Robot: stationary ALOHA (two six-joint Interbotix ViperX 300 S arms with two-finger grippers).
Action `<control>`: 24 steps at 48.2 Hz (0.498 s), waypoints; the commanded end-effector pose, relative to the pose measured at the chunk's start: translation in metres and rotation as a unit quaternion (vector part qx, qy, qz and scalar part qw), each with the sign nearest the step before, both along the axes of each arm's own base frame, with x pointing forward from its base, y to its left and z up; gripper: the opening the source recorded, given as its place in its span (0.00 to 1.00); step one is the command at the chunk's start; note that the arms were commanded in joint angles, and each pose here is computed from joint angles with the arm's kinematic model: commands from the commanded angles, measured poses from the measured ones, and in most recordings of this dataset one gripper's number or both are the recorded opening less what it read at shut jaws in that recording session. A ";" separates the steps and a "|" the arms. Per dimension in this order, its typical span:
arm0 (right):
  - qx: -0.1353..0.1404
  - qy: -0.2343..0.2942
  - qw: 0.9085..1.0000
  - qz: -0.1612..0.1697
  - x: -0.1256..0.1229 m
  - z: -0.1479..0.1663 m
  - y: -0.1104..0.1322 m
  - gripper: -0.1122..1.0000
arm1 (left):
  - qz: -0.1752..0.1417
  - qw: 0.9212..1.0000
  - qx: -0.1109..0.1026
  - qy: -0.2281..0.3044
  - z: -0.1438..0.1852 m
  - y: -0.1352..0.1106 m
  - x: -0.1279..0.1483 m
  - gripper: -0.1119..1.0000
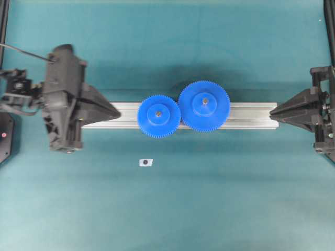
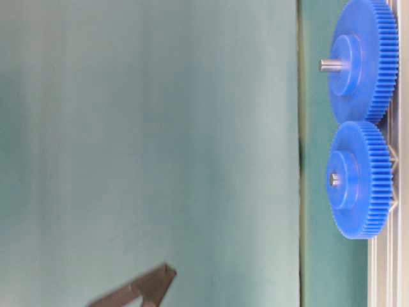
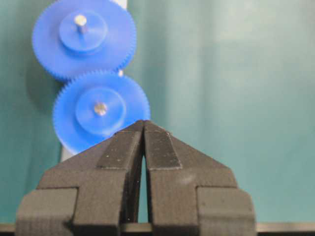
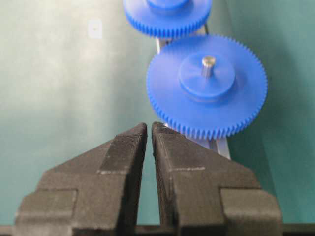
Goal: Find the location of the shaft and insert the small gear.
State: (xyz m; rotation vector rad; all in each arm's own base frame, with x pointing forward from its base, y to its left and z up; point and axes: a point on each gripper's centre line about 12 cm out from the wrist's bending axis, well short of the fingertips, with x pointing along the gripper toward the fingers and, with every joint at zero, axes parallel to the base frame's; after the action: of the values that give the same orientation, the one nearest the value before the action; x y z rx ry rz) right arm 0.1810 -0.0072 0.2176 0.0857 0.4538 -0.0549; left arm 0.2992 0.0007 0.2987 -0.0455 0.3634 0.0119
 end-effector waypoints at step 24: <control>0.003 -0.012 1.000 -0.003 -0.001 0.003 0.000 0.26 | -0.003 1.000 -0.003 -0.020 0.006 -0.002 -0.012 0.12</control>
State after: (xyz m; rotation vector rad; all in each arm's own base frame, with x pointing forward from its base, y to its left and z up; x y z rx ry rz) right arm 0.1782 -0.0074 0.2173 0.0859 0.4446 -0.0561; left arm 0.2864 -0.0007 0.2971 -0.0509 0.3497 0.0079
